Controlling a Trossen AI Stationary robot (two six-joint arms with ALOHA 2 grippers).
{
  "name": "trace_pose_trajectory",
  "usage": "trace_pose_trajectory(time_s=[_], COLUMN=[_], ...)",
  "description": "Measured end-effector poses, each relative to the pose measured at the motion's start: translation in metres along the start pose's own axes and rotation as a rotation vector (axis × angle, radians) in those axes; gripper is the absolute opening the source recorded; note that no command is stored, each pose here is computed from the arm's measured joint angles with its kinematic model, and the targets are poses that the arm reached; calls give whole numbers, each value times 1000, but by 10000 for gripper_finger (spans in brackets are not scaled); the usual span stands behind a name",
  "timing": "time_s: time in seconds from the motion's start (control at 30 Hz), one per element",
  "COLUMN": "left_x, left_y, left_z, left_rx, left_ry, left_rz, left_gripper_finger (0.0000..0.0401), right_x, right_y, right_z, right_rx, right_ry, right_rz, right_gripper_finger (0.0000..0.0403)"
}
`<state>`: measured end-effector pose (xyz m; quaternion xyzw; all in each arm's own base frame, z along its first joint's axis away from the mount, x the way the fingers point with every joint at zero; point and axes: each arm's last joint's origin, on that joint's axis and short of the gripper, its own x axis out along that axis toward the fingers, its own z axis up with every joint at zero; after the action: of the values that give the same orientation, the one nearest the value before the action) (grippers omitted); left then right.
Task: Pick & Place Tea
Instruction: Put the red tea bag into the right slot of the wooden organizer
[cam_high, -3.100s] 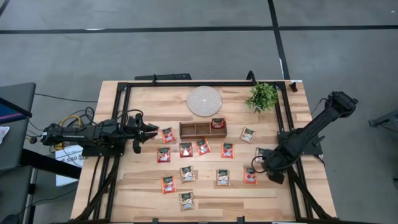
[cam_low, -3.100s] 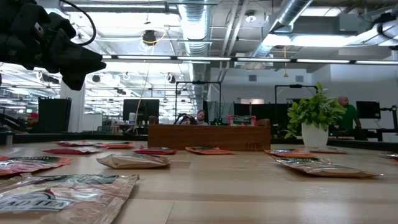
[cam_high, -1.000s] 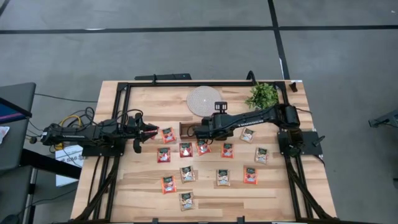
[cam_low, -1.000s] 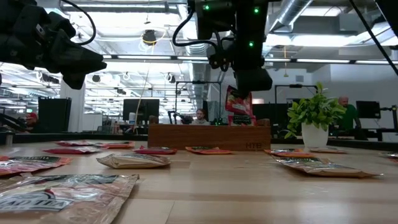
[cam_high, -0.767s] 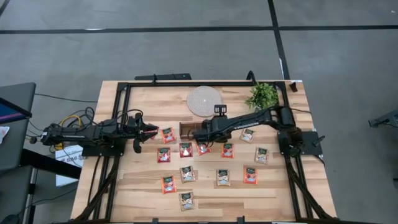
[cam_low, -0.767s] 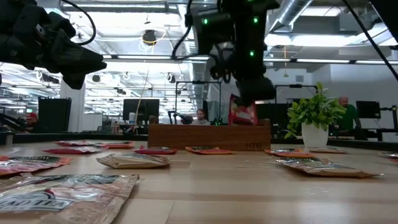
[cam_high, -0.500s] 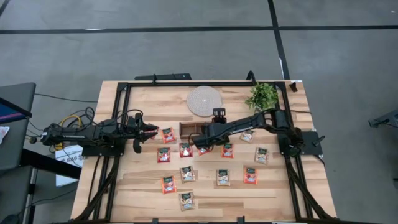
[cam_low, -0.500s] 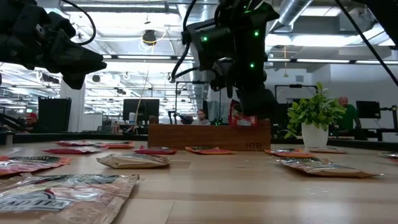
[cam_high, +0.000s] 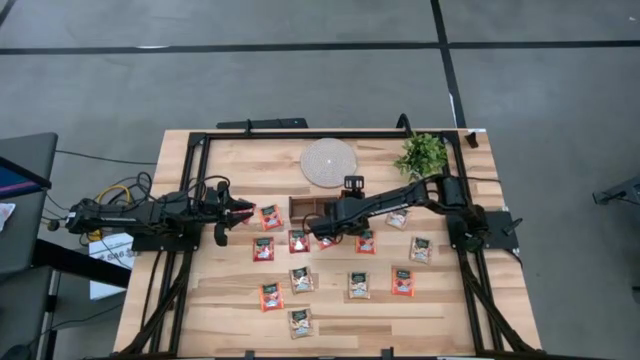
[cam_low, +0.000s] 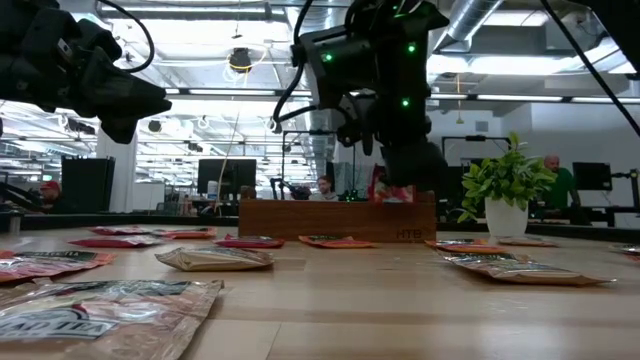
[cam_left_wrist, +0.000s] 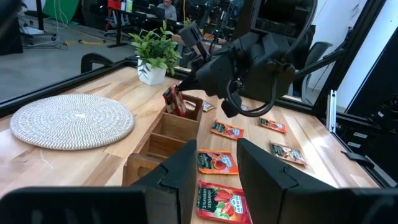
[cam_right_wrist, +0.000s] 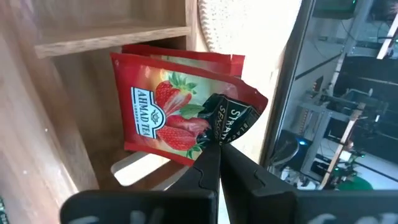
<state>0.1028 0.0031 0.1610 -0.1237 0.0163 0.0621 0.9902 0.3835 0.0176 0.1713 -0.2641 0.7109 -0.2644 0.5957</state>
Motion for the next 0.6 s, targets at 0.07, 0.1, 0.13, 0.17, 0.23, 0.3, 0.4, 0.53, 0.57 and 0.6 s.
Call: trace_pose_trajectory(time_s=[0.07,0.1,0.13,0.17,0.23,0.3,0.4,0.53,0.57,0.6], left_x=[0,0,0,0,0,0,0,0,0,0], left_y=[0,0,0,0,0,0,0,0,0,0], left_z=[0,0,0,0,0,0,0,0,0,0], left_rx=[0,0,0,0,0,0,0,0,0,0], left_ry=[0,0,0,0,0,0,0,0,0,0], left_rz=[0,0,0,0,0,0,0,0,0,0], left_gripper_finger=[105,105,105,105,105,105,105,105,105,105], right_x=[0,0,0,0,0,0,0,0,0,0], right_y=[0,0,0,0,0,0,0,0,0,0], right_z=[0,0,0,1,1,1,1,1,1,1], right_rx=[4,3,3,4,5,6,5,5,6,7], right_ry=[-3,-2,-3,-3,-5,-6,-6,-7,-7,-8], right_rz=[2,3,4,5,6,7,7,7,7,7], right_gripper_finger=[0,0,0,0,0,0,0,0,0,0])
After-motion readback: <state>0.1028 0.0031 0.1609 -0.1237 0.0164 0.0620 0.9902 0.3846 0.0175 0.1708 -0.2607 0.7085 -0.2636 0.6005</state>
